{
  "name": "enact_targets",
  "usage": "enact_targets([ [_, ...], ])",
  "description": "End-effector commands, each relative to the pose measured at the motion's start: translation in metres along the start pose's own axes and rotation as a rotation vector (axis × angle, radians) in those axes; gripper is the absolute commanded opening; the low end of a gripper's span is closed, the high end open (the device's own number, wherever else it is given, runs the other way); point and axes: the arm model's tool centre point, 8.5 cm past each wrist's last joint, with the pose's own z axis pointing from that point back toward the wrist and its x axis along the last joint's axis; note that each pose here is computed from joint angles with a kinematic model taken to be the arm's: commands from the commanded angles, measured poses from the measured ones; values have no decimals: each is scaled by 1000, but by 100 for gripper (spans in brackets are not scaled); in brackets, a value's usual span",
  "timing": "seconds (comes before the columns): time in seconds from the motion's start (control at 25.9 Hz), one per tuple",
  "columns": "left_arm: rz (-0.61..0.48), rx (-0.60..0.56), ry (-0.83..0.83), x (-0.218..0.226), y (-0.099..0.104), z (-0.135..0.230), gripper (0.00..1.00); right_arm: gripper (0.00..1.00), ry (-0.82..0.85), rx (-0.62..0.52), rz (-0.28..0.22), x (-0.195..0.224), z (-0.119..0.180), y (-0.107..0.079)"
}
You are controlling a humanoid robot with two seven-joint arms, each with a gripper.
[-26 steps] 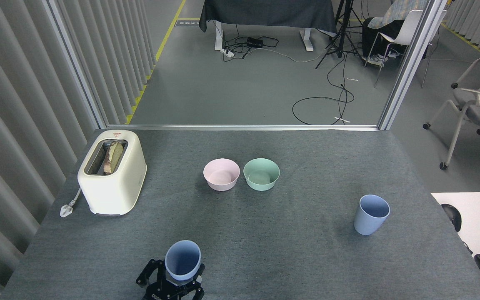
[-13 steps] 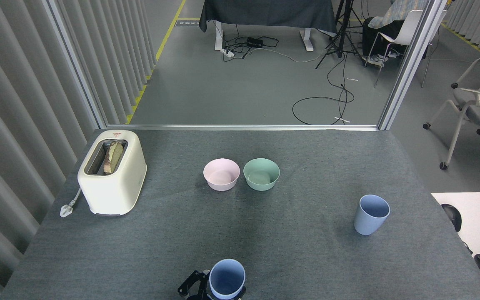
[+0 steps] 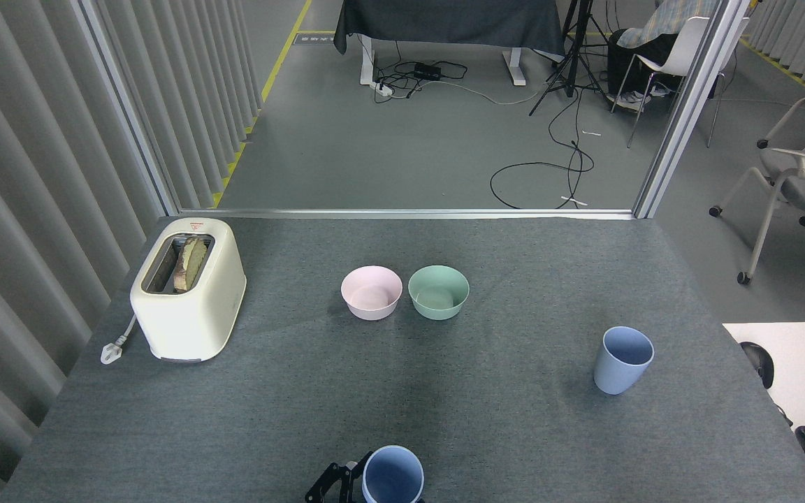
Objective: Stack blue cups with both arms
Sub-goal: 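Lower the cup onto the table and open the left gripper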
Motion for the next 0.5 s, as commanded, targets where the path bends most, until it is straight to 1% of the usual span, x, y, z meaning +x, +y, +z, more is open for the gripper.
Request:
enact_targets([
  [0.0,2,-3,-1,-2,-1,3,100,100,0,2,0,0,0,0],
  [0.19,-8,4,37,-16,-1,10,100,100,0,3,0,0,0,0],
  [0.35,-10,3,47,-19,-2,11,100,100,-1,2,-2,1,0,0],
  [0.46,-14,25,60,-23,1,13,100,100,-1,1,-3,1,-1,0],
])
